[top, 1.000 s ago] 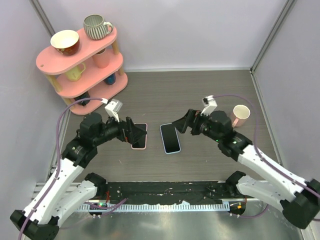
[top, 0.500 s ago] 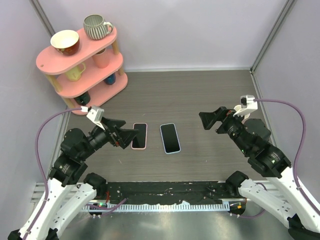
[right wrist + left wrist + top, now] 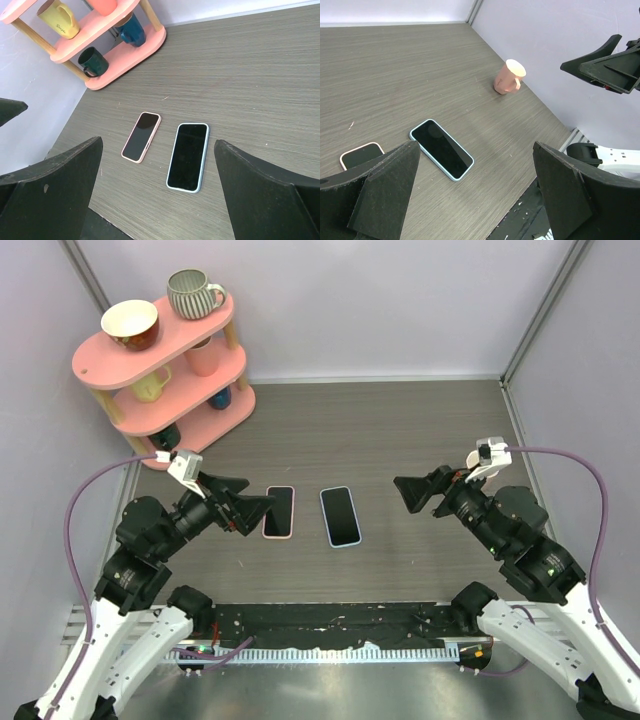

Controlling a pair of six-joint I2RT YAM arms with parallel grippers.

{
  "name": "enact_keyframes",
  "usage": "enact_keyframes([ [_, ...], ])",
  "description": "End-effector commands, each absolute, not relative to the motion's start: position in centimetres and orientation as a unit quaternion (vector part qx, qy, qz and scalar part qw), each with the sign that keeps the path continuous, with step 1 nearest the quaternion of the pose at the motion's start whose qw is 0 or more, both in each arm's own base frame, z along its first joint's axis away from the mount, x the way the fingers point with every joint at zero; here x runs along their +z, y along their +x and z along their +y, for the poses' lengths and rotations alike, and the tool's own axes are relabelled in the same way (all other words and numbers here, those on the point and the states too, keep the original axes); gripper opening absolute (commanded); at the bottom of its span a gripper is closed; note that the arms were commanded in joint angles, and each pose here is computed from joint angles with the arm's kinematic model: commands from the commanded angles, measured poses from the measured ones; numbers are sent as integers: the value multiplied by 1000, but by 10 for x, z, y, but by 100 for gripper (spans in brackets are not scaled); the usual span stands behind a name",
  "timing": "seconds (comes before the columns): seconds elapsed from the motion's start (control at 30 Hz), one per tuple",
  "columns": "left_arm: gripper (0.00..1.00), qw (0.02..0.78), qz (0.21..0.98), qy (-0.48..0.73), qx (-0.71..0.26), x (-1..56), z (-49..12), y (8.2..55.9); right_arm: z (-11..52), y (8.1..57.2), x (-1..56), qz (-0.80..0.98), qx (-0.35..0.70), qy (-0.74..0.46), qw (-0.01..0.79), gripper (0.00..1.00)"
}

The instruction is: Put the phone into the phone case

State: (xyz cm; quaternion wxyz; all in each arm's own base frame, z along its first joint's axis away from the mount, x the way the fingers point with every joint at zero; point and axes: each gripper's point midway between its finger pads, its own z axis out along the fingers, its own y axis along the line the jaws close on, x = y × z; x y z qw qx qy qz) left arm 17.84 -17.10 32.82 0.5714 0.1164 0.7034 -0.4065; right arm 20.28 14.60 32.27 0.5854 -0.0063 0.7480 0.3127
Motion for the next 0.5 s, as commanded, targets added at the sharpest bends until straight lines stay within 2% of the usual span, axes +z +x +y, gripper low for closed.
enact_keyframes([
  [0.0,100,585,686,115,-417,349,-171,176,149,198,349,724,337,-14,601,100],
  [0.47,100,589,681,121,-418,356,-173,177,149,199,349,733,324,-23,597,100],
])
